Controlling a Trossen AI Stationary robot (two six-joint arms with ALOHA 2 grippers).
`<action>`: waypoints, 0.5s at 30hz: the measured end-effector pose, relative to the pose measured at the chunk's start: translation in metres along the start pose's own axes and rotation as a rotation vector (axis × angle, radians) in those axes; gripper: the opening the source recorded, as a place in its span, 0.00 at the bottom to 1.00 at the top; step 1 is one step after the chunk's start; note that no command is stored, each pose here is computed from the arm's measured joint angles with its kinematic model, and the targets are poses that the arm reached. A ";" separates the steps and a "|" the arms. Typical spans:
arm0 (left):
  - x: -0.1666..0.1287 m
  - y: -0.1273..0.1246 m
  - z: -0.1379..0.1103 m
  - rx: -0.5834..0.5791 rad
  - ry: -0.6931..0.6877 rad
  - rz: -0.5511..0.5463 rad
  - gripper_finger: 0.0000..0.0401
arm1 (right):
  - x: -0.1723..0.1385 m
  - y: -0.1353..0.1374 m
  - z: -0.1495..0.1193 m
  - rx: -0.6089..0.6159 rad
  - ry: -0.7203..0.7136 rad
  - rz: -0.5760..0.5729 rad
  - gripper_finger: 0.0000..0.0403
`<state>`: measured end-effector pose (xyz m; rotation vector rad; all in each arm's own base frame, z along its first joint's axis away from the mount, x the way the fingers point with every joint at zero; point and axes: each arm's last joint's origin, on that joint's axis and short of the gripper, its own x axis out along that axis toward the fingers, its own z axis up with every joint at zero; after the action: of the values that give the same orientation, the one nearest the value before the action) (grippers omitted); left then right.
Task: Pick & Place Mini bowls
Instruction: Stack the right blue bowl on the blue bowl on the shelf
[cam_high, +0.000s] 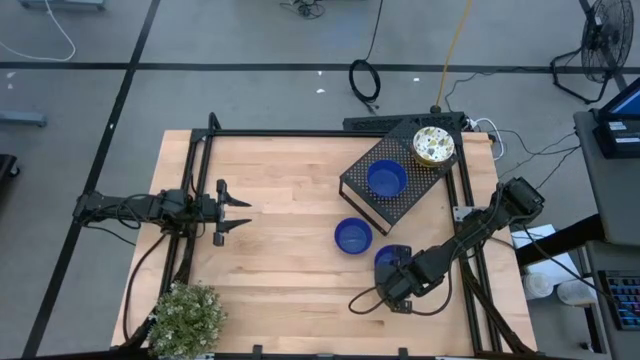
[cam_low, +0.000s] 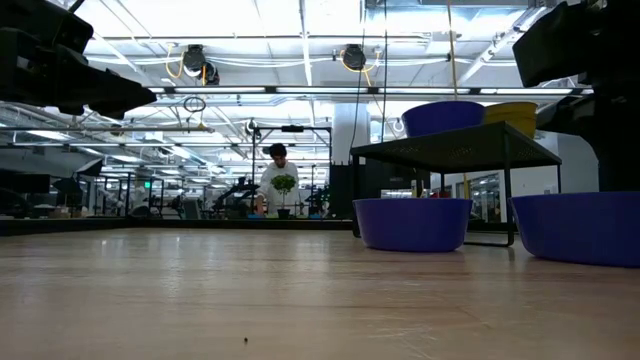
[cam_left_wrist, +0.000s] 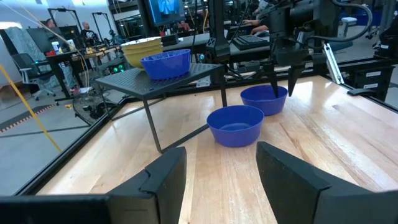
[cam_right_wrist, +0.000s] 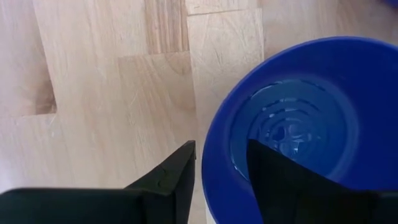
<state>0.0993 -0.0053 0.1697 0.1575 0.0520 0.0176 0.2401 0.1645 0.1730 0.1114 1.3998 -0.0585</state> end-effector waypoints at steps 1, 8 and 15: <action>0.000 0.000 0.000 0.000 0.000 0.000 0.49 | 0.000 0.000 0.000 0.000 0.000 0.000 0.32; 0.000 0.000 0.000 0.000 0.000 0.000 0.49 | 0.005 -0.002 -0.003 -0.001 0.006 -0.005 0.32; 0.000 0.000 0.000 0.000 0.000 0.000 0.49 | 0.012 -0.006 -0.009 -0.003 0.030 -0.019 0.32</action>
<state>0.0993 -0.0053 0.1696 0.1575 0.0525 0.0175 0.2324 0.1596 0.1598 0.0963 1.4307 -0.0706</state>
